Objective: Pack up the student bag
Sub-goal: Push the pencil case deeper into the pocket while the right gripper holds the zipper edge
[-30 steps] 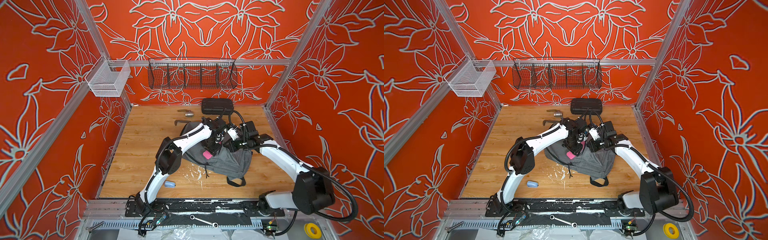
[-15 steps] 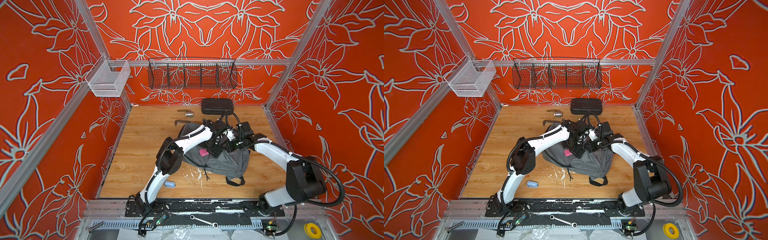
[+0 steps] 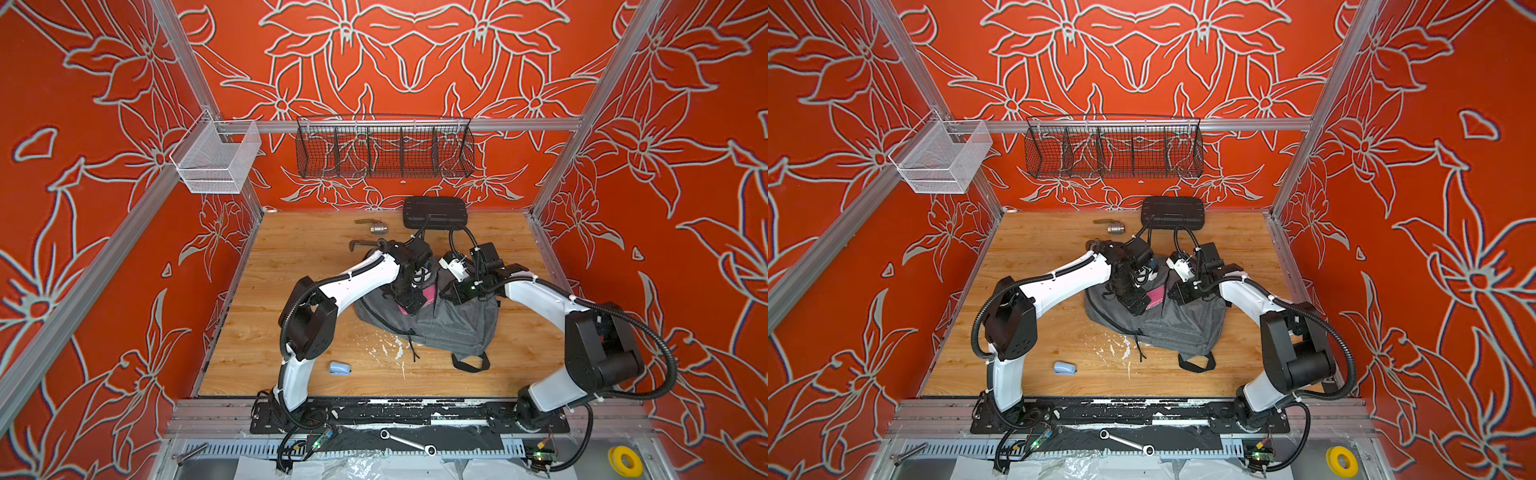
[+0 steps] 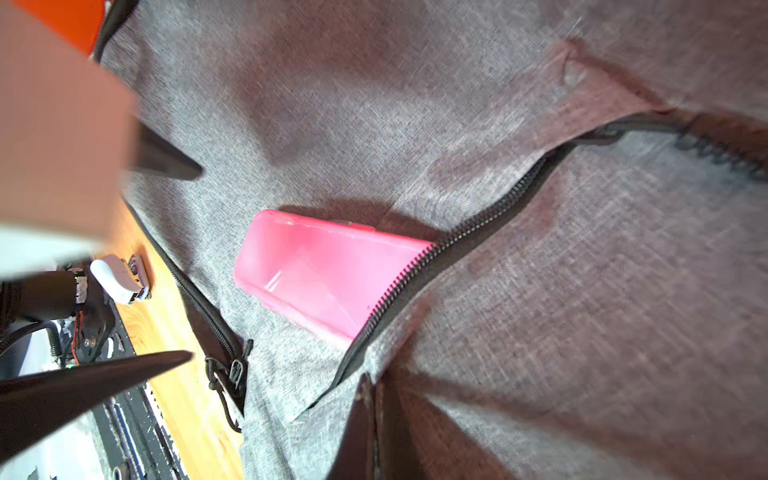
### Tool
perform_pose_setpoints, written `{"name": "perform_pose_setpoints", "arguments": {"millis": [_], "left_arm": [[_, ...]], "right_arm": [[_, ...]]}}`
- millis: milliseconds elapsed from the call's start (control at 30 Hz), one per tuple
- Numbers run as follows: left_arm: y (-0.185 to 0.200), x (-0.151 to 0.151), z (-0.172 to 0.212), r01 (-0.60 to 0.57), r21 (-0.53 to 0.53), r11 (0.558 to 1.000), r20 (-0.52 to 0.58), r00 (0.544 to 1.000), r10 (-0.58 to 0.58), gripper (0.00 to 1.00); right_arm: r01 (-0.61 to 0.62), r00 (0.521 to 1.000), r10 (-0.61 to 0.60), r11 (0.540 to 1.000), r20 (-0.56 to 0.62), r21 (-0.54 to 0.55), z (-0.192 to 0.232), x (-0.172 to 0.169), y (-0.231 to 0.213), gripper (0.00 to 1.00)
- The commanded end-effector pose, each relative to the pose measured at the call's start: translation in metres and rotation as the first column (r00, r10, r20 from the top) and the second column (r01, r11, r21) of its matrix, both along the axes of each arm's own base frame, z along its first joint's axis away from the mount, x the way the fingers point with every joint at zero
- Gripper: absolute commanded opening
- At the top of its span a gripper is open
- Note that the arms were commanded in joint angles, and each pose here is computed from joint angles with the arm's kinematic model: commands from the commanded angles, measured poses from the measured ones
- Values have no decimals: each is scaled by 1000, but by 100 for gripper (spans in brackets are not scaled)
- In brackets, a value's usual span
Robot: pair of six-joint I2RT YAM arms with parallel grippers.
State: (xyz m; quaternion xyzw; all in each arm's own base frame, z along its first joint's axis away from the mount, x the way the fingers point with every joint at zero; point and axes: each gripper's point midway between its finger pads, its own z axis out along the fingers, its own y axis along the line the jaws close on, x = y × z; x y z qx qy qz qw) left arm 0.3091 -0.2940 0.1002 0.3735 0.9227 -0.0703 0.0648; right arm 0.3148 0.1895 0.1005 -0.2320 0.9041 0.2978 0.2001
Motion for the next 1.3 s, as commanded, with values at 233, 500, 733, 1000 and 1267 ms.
{"name": "perform_pose_setpoints", "arguments": {"millis": [233, 500, 733, 1000, 1267], "left_arm": [[-12, 15, -41, 102, 32, 994, -34, 994, -101, 69], [-17, 2, -55, 101, 2, 995, -127, 987, -100, 43], [-38, 2, -36, 34, -97, 995, -167, 985, -50, 28], [-70, -3, -10, -46, -215, 976, -288, 957, -19, 29], [-73, 15, -27, -250, -178, 952, -345, 922, 177, 30]], "right_arm": [[-50, 999, 50, 998, 7, 40, 12, -1, 7, 0], [-45, 999, 45, 997, 2, 63, 15, 1, 11, 0], [-31, 999, 34, 995, -29, 99, 12, -1, 15, 0], [-34, 999, 39, 986, -31, 165, 20, -1, 24, 0], [-48, 996, 62, 976, -59, 213, 22, -5, 31, 0]]}}
